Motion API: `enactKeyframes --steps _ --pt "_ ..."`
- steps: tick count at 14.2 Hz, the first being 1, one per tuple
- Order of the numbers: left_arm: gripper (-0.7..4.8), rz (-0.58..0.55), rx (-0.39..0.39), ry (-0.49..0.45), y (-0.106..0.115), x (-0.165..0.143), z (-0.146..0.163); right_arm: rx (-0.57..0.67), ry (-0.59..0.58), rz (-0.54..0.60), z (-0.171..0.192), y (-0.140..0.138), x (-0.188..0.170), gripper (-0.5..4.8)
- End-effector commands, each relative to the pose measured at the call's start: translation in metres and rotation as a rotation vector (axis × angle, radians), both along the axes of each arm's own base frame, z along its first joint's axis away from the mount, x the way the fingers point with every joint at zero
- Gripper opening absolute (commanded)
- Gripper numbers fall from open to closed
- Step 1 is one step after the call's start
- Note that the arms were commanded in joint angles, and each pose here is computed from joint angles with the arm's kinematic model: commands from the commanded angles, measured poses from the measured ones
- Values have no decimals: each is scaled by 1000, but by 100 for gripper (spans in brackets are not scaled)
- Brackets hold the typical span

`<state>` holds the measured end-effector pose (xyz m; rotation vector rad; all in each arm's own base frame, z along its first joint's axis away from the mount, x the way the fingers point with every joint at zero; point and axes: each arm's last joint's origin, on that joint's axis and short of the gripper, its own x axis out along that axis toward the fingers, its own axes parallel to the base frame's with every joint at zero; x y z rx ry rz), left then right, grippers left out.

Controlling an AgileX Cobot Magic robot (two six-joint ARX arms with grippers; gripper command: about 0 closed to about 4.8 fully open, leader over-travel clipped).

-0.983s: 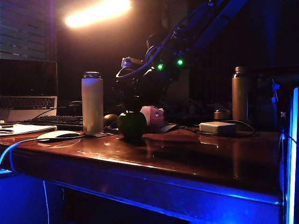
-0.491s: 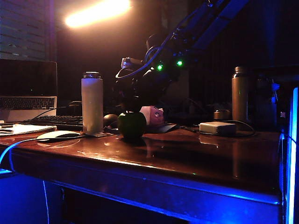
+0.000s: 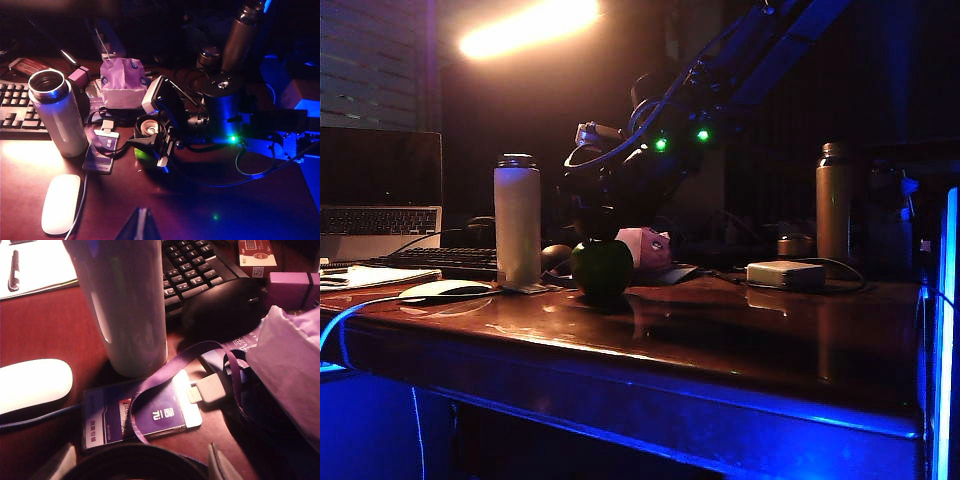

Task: Stack the black thermos bottle cap from the table onto the green apple.

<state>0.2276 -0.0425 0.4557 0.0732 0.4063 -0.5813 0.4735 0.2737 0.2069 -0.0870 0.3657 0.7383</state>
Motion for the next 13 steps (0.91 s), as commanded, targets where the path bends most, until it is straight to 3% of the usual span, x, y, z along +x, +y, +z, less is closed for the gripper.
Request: enactKeyframes --steps 1,4,6,8,10,11,13 --pt "3 -6 -1 -23 0 -1 3 -5 -2 -10 0 1 0 279" --pt "3 -6 -2 -29 0 -1 3 -20 -17 -4 0 1 0 344" --pt "3 -6 -2 -29 0 -1 3 -20 -17 -5 0 1 0 348" --pt "3 -6 -2 -29 0 0 3 -18 -21 -5 1 1 0 405" --pt "3 -5 -2 -29 0 0 3 -18 -22 -5 1 1 0 413" --pt "3 -5 -2 -29 0 0 3 -18 -24 -4 2 1 0 471" --pt "3 -6 -3 -38 0 0 4 -15 -28 -4 3 1 0 479"
